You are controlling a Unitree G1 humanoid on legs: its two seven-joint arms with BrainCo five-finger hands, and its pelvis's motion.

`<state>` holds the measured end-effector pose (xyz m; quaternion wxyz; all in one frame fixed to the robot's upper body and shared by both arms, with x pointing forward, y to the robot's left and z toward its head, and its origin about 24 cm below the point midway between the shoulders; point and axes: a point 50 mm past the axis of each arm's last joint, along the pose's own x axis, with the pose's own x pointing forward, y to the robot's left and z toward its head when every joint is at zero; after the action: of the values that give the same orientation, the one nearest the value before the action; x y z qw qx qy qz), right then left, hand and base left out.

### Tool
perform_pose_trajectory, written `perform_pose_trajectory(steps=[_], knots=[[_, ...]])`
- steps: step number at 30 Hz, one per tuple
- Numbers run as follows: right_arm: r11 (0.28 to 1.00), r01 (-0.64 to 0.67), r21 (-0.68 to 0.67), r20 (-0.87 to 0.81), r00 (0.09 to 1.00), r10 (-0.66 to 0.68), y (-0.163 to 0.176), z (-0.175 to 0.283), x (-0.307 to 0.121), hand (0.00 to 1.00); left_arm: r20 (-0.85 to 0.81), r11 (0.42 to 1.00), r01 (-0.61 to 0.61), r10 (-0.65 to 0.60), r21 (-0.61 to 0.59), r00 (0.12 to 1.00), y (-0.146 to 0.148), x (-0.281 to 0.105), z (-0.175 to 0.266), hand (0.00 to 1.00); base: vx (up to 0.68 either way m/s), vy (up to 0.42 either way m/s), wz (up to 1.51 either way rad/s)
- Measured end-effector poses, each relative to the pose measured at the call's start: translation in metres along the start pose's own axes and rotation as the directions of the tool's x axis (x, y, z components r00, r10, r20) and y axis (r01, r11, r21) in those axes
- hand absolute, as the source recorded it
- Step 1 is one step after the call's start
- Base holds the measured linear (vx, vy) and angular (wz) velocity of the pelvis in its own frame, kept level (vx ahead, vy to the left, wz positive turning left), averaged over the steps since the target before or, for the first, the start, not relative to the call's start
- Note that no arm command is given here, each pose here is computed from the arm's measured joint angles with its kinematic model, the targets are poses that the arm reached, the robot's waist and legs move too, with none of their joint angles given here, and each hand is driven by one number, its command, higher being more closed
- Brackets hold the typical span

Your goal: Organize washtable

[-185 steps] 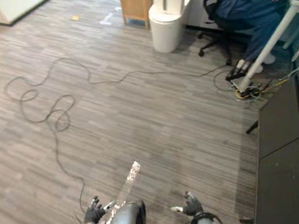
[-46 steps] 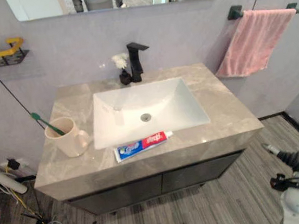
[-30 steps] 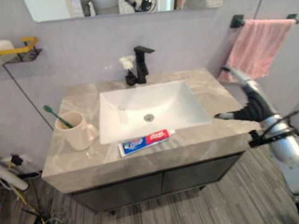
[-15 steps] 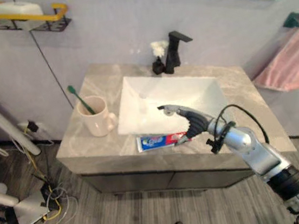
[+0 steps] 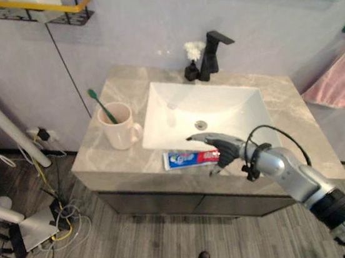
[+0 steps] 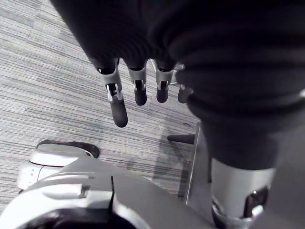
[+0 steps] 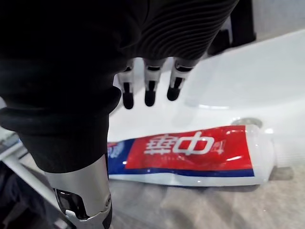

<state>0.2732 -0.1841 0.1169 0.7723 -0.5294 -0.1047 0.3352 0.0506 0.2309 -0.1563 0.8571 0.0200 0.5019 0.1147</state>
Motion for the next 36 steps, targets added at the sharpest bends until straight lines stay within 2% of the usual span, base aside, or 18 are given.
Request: perform_pose_trajectory(steps=[16,17,26,36], knots=[[0.996,0.000,-0.090,-0.050,0.999,-0.005,0.010,-0.003,0.007,0.00,0.015,1.000,0.016,-0.016,-0.012,1.000,-0.001,0.002,0.006,0.00,0.00,0.000,0.00],[0.996,0.004,-0.091,-0.054,0.999,-0.009,0.010,-0.004,0.007,1.00,0.015,1.000,0.016,-0.016,-0.012,1.000,-0.001,0.002,0.006,0.00,0.00,0.000,0.00],[0.994,0.065,-0.083,-0.084,0.994,-0.072,0.006,-0.010,0.007,1.00,0.017,1.000,0.018,-0.018,-0.012,1.000,-0.001,0.003,0.007,0.00,0.00,0.000,0.00],[0.998,0.055,-0.043,-0.079,0.995,-0.058,0.010,-0.009,0.006,1.00,0.017,1.000,0.018,-0.018,-0.012,1.000,-0.001,0.003,0.007,0.00,0.00,0.000,0.00]])
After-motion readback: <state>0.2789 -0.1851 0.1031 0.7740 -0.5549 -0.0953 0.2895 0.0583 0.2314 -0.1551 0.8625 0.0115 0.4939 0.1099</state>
